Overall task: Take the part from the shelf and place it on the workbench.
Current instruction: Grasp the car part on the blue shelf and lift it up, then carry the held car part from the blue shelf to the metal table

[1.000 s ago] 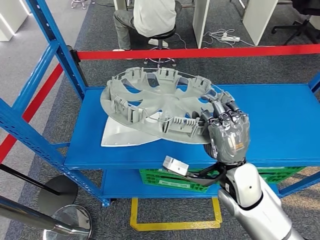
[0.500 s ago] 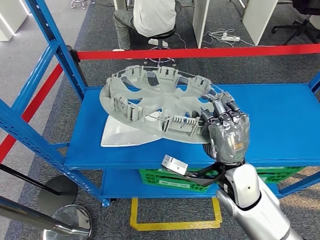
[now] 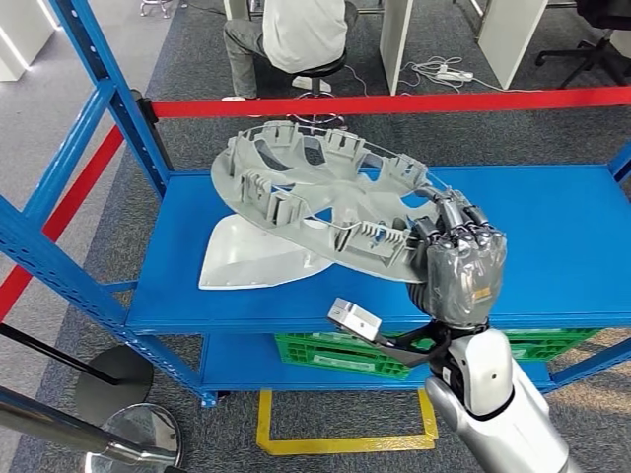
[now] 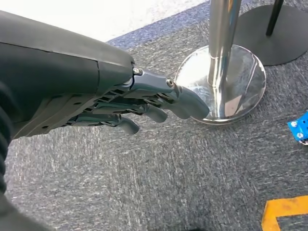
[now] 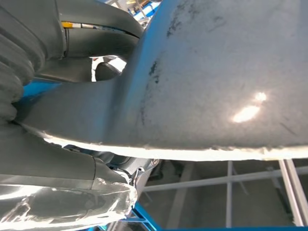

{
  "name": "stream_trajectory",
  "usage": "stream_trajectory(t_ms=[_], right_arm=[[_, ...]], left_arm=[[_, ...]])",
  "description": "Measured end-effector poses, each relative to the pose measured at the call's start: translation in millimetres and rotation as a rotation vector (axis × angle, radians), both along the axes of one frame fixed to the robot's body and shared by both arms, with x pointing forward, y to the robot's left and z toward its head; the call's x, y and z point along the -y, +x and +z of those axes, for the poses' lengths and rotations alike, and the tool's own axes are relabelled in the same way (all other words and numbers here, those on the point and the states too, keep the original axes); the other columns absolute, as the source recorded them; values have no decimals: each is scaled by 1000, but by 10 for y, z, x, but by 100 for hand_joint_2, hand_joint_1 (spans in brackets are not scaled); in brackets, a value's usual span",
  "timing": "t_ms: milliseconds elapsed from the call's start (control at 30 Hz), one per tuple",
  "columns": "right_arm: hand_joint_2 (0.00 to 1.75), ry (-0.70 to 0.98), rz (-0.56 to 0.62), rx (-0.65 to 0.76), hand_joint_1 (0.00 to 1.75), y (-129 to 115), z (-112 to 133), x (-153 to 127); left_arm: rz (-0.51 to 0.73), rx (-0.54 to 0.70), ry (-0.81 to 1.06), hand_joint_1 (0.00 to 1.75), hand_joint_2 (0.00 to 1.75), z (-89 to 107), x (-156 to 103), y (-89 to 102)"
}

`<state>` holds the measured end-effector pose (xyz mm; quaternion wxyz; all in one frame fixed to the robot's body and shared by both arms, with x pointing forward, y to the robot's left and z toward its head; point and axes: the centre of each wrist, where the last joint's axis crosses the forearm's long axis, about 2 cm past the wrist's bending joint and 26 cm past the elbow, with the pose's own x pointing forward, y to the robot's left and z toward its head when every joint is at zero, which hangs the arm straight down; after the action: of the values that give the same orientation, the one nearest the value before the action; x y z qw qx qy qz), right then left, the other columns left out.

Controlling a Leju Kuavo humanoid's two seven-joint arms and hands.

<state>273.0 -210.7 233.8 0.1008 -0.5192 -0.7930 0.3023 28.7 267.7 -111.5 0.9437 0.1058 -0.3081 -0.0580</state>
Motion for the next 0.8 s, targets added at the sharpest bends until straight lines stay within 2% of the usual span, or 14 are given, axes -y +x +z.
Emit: stream_trajectory(t_ms=[800], right_arm=[[175,42,-17,-4,175,-18,0,16]], left_arm=[[1,-16,16,0,175,1,-1,0]])
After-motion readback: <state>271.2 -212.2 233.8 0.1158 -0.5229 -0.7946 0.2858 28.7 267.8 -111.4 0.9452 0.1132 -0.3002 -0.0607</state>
